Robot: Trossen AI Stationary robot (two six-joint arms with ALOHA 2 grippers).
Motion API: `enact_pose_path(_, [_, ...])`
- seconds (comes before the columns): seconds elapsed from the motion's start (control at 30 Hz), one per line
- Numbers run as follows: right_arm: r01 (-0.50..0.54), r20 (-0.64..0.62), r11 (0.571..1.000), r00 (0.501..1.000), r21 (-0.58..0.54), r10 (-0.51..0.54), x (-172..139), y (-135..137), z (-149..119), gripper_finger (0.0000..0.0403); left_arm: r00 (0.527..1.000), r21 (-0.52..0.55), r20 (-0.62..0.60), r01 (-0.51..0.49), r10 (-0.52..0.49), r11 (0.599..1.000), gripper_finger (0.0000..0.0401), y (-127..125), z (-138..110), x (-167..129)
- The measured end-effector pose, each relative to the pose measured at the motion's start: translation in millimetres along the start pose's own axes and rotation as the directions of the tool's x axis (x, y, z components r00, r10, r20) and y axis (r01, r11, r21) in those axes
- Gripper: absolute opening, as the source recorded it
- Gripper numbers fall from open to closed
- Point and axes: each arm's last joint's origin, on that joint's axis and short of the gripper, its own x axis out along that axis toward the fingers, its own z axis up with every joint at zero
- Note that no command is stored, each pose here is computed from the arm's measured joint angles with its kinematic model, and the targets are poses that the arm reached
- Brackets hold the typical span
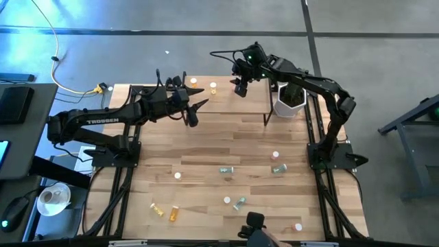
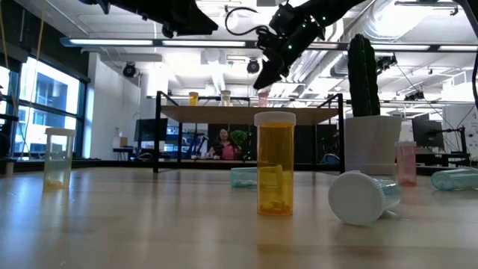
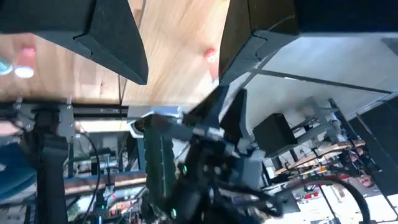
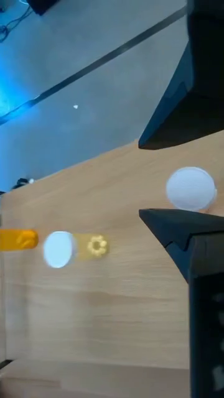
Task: Pick and place medicine bottles onto shelf by color
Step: Adjust the yellow pill bottle on the shelf
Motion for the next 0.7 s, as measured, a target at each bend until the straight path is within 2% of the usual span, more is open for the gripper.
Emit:
enact_pose_path(0.2, [-0.056, 0.046, 0.998, 0.997, -0.011, 0.057, -6, 7, 12, 0.0158, 0.991, 0.054, -0.059, -0.114, 0.117, 0.992, 0.0188, 3, -4, 0])
enact_pose_path(0.47, [-0.167, 0.06, 0.976, 0.982, -0.137, 0.177, -2, 48, 24, 0.0158, 0.939, 0.154, -0.124, -0.302, 0.321, 0.941, 0.0188, 10, -6, -4])
enact_pose_path(0.7, [-0.165, 0.056, 0.962, 0.982, -0.215, 0.181, 11, 84, 33, 0.0158, 0.922, 0.149, -0.1, -0.357, 0.373, 0.922, 0.0188, 25, 1, -18])
